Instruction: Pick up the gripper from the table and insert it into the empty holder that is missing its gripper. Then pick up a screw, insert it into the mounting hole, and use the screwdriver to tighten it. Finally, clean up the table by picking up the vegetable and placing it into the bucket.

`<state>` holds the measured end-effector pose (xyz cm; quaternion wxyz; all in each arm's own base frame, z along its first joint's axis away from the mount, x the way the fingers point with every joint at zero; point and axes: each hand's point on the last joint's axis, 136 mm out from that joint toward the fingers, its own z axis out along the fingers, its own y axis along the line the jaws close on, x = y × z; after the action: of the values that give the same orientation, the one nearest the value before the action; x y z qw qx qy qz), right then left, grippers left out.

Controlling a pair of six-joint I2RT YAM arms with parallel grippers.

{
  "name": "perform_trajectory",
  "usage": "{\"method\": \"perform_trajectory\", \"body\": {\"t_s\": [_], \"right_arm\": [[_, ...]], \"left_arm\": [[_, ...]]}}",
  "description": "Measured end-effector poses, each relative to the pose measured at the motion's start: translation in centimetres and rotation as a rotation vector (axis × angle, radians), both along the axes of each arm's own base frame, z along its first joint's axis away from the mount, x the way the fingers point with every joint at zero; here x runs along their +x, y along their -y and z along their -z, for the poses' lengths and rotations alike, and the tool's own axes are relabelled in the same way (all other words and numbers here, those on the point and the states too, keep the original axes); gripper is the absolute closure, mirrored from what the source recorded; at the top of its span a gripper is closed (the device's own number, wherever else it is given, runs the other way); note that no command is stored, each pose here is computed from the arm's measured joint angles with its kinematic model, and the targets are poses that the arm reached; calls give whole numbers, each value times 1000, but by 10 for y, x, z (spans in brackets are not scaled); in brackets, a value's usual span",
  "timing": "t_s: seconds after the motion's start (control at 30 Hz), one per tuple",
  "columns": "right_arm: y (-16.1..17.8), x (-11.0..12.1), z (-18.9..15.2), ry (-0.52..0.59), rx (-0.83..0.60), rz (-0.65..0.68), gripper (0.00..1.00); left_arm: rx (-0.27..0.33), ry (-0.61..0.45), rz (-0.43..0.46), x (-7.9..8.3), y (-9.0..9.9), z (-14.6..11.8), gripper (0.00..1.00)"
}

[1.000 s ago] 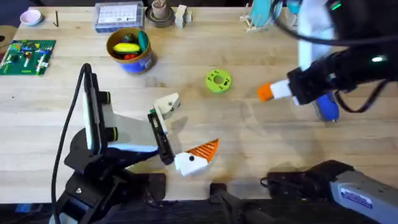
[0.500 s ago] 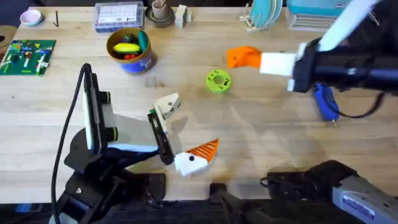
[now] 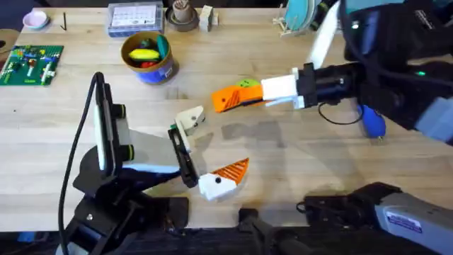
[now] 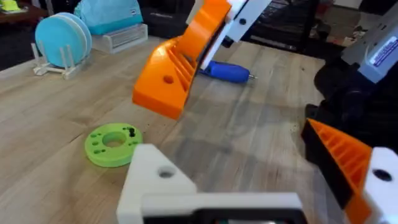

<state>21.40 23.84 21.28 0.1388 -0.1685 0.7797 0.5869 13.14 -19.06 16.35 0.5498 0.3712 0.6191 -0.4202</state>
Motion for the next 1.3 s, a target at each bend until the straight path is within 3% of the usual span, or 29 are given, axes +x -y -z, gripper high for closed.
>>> {"method": "perform_trajectory", "body": {"t_s": [0.23,0.43,0.8,1.07,1.3], "right_arm": [[-9,-10,22,-265,72,-128,993],[-11,-12,35,-392,104,-178,993],[-12,-15,28,-422,160,-237,993],[-24,-16,45,-471,143,-267,993],[-32,-14,45,-447,151,-297,993]], "left_arm": [[0,0,0,0,0,0,8],[0,0,0,0,0,0,9],[0,0,0,0,0,0,8],[0,0,0,0,0,0,8],[0,0,-2,0,0,0,8]]}}
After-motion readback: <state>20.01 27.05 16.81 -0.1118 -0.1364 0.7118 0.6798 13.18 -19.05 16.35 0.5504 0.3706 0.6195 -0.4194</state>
